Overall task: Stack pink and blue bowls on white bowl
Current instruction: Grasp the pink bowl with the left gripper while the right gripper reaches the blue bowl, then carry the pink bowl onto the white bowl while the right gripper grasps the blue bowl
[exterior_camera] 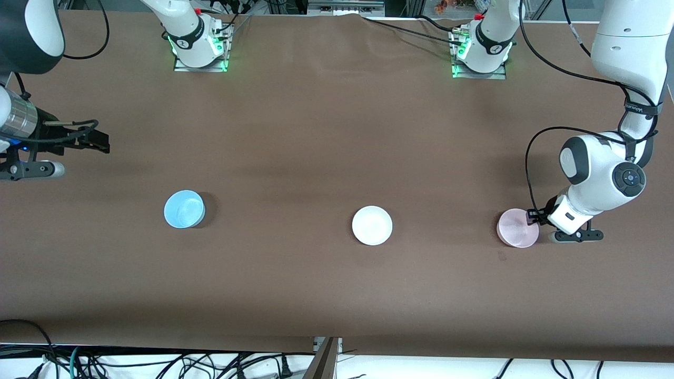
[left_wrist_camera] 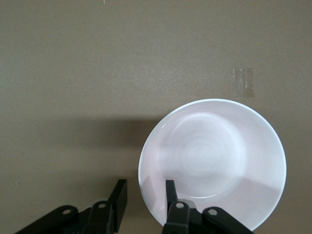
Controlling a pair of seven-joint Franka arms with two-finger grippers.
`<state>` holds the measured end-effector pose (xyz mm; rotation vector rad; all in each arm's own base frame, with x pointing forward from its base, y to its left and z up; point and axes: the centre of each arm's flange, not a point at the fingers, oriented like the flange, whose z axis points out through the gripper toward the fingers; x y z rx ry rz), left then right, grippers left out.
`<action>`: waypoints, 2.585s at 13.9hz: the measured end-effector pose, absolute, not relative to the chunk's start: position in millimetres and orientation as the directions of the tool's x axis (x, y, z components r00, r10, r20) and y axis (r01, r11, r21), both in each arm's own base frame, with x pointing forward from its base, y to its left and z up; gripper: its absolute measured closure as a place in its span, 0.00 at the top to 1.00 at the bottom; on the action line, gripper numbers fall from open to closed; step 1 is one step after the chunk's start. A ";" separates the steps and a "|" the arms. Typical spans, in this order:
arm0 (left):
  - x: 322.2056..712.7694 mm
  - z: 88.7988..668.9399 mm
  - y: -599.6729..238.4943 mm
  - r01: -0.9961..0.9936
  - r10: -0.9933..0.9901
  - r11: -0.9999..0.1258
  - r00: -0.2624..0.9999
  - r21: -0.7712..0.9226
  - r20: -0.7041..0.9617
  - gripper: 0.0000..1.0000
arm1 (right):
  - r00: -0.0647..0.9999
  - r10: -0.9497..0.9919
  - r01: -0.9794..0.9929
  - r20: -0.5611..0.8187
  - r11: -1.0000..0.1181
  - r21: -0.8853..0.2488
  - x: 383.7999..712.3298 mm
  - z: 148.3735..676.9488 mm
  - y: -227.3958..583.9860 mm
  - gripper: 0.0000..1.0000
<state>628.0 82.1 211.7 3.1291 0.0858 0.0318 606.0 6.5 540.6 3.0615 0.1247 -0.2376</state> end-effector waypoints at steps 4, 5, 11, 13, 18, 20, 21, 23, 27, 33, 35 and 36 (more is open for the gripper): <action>627.9 210.5 81.9 0.053 0.053 -0.999 0.998 0.011 0.025 0.23 | 0.983 0.062 0.073 -0.173 -0.996 0.056 623.7 500.4 -3.2 1.00; 627.9 210.5 81.9 0.053 0.053 -0.999 0.998 0.011 0.026 0.22 | 0.983 0.061 0.072 -0.175 -0.996 0.055 628.0 489.1 -3.4 1.00; 629.9 213.9 78.5 0.047 0.047 -0.999 0.998 0.013 0.037 0.03 | 0.992 0.036 0.039 -0.123 -0.999 0.023 636.3 418.6 1.5 1.00; 632.1 216.2 76.1 0.044 0.044 -0.999 0.998 0.014 0.049 0.03 | 0.995 0.036 0.038 -0.091 -0.999 0.020 633.7 387.4 2.3 1.00; 646.0 237.5 26.9 0.137 0.143 -0.988 0.986 0.067 0.092 0.03 | 0.999 0.027 0.027 -0.038 -1.000 0.014 626.8 320.6 0.0 1.00; 650.5 251.8 -14.7 0.208 0.219 -0.972 0.970 0.114 0.101 0.03 | 1.000 -0.005 -0.005 -0.030 -1.000 -0.020 628.0 300.3 -1.8 1.00; 651.5 260.5 -35.0 0.241 0.255 -0.961 0.961 0.137 0.104 0.03 | 0.999 -0.022 -0.023 -0.025 -0.999 -0.034 628.5 289.2 -4.4 1.00; 650.9 280.2 -73.1 0.304 0.326 -0.935 0.940 0.183 0.103 0.03 | 0.999 -0.041 -0.041 -0.011 -0.998 -0.041 629.6 267.0 -10.6 1.00; 637.7 297.6 -154.3 0.422 0.446 -0.874 0.893 0.240 0.055 0.03 | 0.998 -0.059 -0.060 -0.009 -0.997 -0.041 628.2 238.9 -20.3 1.00; 610.1 310.9 -268.5 0.533 0.560 -0.814 0.825 0.229 0.070 0.03 | 0.997 -0.066 -0.068 -0.033 -0.997 -0.046 624.1 225.7 -21.3 1.00; 600.8 305.1 -294.8 0.556 0.580 -0.799 0.813 0.231 0.050 0.03 | 0.997 -0.066 -0.068 -0.042 -0.997 -0.046 622.6 219.8 -21.1 1.00; 599.0 301.3 -305.5 0.566 0.590 -0.791 0.807 0.232 0.042 0.03 | 0.997 -0.066 -0.069 -0.047 -0.997 -0.046 622.0 217.4 -21.1 1.00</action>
